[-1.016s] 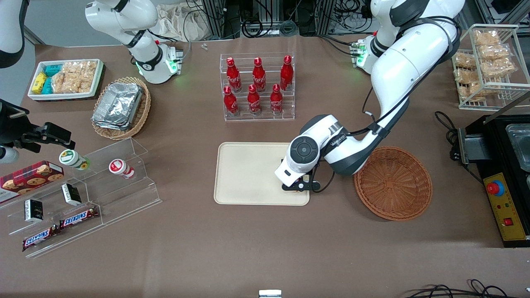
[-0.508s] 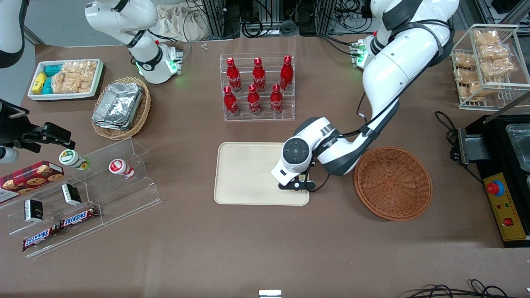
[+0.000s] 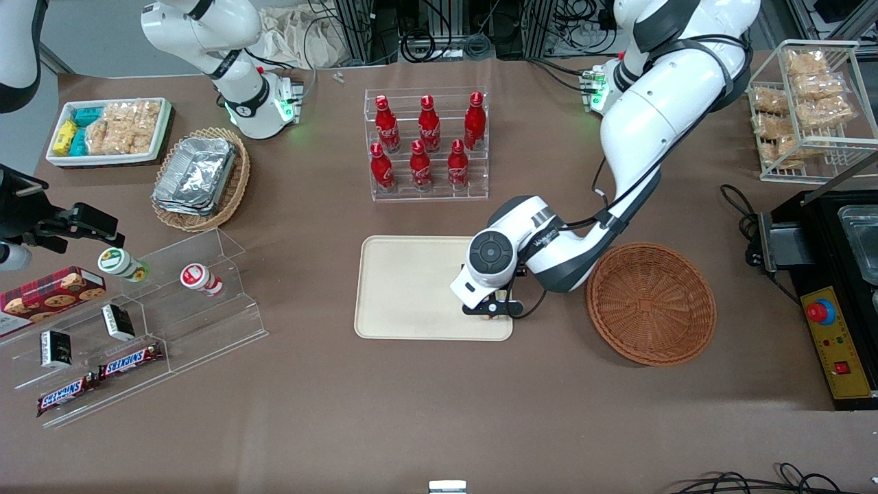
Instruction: Place sandwich from basket to tray
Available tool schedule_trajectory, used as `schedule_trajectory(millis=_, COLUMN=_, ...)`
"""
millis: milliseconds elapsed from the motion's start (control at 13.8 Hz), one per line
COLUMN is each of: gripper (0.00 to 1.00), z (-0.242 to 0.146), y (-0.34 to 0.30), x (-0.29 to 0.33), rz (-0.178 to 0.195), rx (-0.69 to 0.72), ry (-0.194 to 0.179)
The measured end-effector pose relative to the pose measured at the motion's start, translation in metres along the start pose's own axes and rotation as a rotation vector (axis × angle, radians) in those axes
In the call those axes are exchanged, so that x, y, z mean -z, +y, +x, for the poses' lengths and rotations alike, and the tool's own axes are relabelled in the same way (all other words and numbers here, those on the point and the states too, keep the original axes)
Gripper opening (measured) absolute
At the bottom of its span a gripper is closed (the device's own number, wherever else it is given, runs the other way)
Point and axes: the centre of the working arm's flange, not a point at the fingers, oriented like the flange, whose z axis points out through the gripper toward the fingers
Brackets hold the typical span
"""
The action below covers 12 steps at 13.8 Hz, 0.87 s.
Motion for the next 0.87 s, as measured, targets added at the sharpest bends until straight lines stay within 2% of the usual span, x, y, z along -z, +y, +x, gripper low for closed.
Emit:
schedule_trajectory(millis=73, gripper=0.93, z=0.002, y=-0.001, x=0.004, rz=-0.004, rx=0.006, ry=0.007)
schedule_trajectory(millis=145, gripper=1.00, z=0.005, y=-0.003, x=0.011, rz=-0.010, rx=0.012, ry=0.017)
schedule_trajectory(millis=290, gripper=1.00, z=0.008, y=-0.008, x=0.034, rz=-0.013, rx=0.028, ry=0.046)
schedule_trajectory(millis=508, gripper=1.00, z=0.012, y=-0.044, x=0.088, rz=0.034, rx=0.082, ry=0.069)
schedule_trajectory(millis=726, gripper=1.00, z=0.006, y=-0.089, x=0.156, rz=0.043, rx=0.155, ry=0.078)
schedule_trajectory(millis=871, gripper=1.00, z=-0.003, y=-0.113, x=0.188, rz=0.077, rx=0.180, ry=0.083)
